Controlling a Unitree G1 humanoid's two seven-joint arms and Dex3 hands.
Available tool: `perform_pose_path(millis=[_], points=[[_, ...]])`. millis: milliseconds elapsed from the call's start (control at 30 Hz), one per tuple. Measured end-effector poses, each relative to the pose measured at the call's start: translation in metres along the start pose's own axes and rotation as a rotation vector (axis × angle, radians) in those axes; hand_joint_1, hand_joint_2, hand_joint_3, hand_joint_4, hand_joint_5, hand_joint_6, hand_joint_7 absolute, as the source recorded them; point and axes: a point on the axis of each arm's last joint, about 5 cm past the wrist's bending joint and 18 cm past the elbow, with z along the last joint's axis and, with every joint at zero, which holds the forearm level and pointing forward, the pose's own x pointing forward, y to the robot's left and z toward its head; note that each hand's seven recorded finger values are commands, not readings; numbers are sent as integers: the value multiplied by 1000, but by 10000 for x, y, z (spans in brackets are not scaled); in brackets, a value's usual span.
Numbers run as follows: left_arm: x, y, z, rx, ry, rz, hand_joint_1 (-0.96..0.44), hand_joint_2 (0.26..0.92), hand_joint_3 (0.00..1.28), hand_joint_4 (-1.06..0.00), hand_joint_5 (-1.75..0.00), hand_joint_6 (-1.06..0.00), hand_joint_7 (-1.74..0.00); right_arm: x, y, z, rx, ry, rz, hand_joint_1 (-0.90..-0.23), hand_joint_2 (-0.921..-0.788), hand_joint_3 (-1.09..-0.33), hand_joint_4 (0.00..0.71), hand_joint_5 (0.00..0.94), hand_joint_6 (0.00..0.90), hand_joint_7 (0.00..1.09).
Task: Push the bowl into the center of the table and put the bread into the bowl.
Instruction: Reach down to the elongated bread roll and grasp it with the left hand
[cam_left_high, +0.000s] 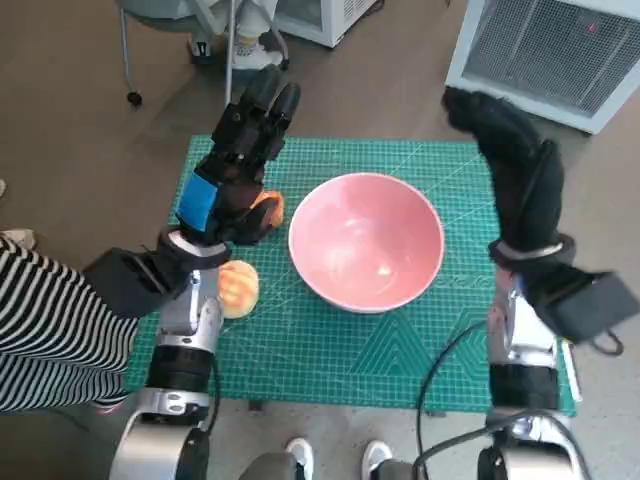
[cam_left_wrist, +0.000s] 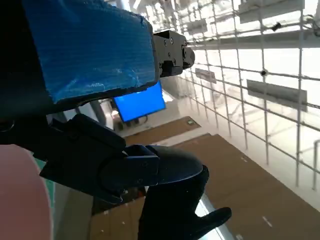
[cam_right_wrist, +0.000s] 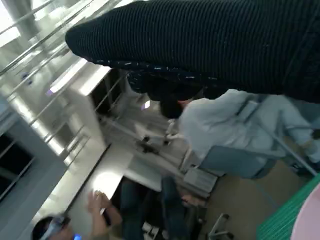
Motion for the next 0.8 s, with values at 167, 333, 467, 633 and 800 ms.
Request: perform_pose_path(millis=[167,333,467,633,800], points=[[41,2,23,-6,-15,-19,-710,921,514,-60,0,1,-198,7,32,64,27,-12,11,-743,-921,-722,175,3,160,340],[59,13,51,-7,-25,-39,-703,921,503,-59,0,1,-204,11,44,84,39,-11,17,-744,-921,-722,174,1,148,363],[50,63,73,7,-23,-55,-708,921,473,-59,-1,-9,-224,18,50,90,40,-12,21,-745,-921,-722,174,1,142,373],[17,228,101,52,10,-54,-719,921,432,-73,-8,-46,-255,19,52,90,43,-8,22,-745,-921,-720,176,1,139,383],[-32,462,163,185,84,-28,-753,921,415,-90,-13,-78,-264,18,50,90,43,-7,21,-745,-921,-719,176,2,135,393]])
